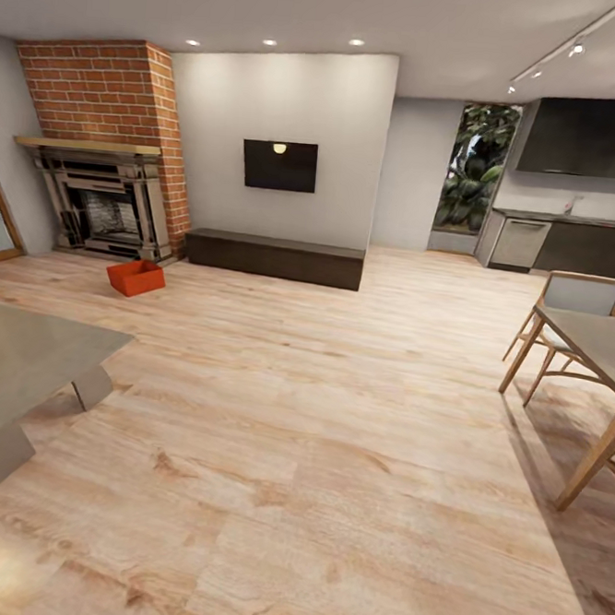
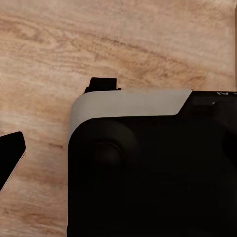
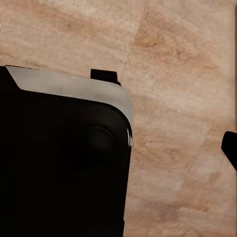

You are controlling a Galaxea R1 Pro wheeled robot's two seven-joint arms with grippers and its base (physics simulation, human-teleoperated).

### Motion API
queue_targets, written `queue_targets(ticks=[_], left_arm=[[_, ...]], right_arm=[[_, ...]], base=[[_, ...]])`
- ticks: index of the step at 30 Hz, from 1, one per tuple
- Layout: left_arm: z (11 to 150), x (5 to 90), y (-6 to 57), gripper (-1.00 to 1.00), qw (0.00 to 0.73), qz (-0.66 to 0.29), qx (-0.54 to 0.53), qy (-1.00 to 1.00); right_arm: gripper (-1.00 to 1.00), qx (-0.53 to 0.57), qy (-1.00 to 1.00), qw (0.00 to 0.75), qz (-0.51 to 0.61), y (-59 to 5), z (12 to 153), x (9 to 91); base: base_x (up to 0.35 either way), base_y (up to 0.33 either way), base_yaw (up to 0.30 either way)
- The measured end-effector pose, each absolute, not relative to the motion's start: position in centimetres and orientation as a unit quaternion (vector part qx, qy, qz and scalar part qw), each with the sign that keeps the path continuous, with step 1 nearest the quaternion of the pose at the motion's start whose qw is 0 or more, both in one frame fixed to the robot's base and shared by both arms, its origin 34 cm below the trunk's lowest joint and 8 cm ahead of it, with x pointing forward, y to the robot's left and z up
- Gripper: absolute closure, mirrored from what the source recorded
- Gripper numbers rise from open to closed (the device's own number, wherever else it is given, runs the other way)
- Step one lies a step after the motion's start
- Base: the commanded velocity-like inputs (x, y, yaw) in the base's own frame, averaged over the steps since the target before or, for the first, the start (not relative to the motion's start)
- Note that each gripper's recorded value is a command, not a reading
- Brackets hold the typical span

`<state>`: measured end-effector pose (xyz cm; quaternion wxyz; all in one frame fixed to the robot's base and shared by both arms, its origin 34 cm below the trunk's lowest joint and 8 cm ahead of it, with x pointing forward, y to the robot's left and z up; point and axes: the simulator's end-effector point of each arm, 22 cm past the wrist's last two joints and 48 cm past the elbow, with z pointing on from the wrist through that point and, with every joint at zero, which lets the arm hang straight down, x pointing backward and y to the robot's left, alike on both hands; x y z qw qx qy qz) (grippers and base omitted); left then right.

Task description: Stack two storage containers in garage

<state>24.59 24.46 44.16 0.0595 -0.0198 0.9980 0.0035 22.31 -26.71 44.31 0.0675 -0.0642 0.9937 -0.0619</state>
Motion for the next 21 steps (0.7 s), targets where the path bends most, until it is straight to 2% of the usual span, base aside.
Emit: queue_targets(ticks=[21], left_arm=[[44.16, 24.59, 24.57, -1.0, 0.06, 0.004, -0.02, 0.998]], right_arm=[[-1.0, -0.063, 0.994, 0.068, -0.062, -26.66, 44.31, 22.33]], base=[[0.323, 0.0, 0.001]])
